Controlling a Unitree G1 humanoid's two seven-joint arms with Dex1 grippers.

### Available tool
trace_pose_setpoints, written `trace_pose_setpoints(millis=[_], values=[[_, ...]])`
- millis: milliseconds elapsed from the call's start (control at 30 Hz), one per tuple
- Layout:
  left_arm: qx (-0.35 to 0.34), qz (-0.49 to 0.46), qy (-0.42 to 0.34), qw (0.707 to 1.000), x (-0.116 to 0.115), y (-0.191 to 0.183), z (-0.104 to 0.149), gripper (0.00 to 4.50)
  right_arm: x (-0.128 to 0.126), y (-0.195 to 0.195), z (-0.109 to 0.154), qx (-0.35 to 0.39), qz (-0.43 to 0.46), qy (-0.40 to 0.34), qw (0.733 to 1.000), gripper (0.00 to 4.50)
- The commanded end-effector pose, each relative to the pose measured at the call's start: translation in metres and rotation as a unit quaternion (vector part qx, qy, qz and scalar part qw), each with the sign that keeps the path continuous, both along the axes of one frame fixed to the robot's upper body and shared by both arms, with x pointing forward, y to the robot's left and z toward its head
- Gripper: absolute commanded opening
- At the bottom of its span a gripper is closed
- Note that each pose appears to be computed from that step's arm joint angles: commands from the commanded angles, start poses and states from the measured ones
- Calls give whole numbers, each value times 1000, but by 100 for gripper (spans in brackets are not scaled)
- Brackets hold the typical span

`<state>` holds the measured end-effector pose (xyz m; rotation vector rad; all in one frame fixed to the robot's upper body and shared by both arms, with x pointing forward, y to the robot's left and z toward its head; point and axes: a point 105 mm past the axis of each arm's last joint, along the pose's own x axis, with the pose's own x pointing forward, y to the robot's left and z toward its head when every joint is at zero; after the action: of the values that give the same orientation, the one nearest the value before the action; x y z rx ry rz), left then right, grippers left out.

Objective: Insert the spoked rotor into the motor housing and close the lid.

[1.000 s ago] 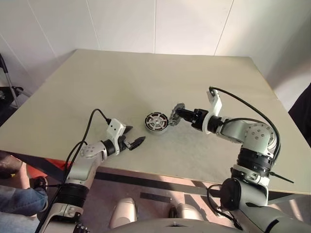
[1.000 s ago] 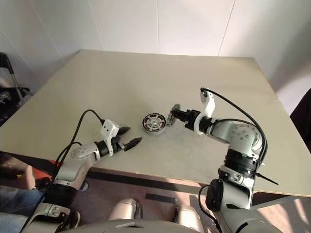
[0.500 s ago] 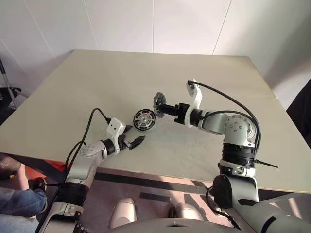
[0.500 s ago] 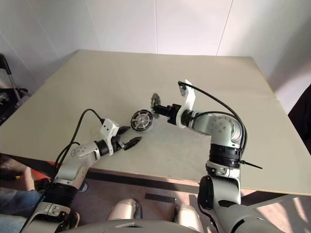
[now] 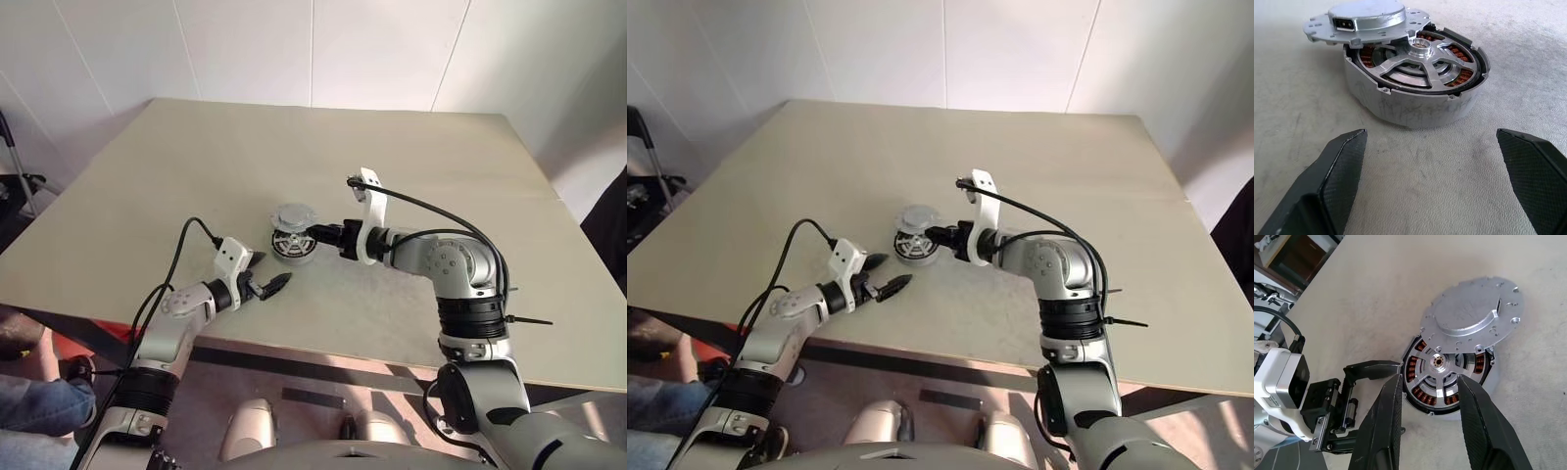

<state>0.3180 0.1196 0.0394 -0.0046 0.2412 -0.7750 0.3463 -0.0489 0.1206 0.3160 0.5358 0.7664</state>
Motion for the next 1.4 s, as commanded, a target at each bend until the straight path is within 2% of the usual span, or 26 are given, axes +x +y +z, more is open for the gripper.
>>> trace_pose_setpoints(millis=[33, 200, 300, 467, 500, 767, 1033, 1267, 1400], values=[[-2, -3, -19, 1000, 4, -3, 12, 450, 7, 5, 35, 16, 13, -102, 995, 193], [-4, -5, -21, 1000, 6, -5, 16, 450, 30, 11, 39, -13, 16, -169, 985, 193], [-5, -3, -22, 1000, 8, -2, 18, 450, 46, 20, 25, -53, 27, -188, 980, 258], [-4, 4, -20, 1000, 7, 3, 14, 450, 64, 32, 13, -77, 24, -194, 978, 429], [-4, 5, -19, 1000, 7, 3, 13, 450, 66, 34, 12, -79, 24, -194, 977, 448], [-4, 12, -18, 1000, 6, 5, 8, 450, 78, 46, -1, -95, 14, -182, 978, 448], [-3, 15, -20, 1000, 7, 8, 7, 450, 77, 48, -24, -128, 15, -175, 976, 448], [-3, 14, -20, 1000, 7, 8, 6, 450, 77, 48, -25, -145, 20, -197, 970, 448], [-2, 15, -21, 1000, 8, 8, 6, 450, 78, 46, -21, -140, 21, -203, 969, 356]])
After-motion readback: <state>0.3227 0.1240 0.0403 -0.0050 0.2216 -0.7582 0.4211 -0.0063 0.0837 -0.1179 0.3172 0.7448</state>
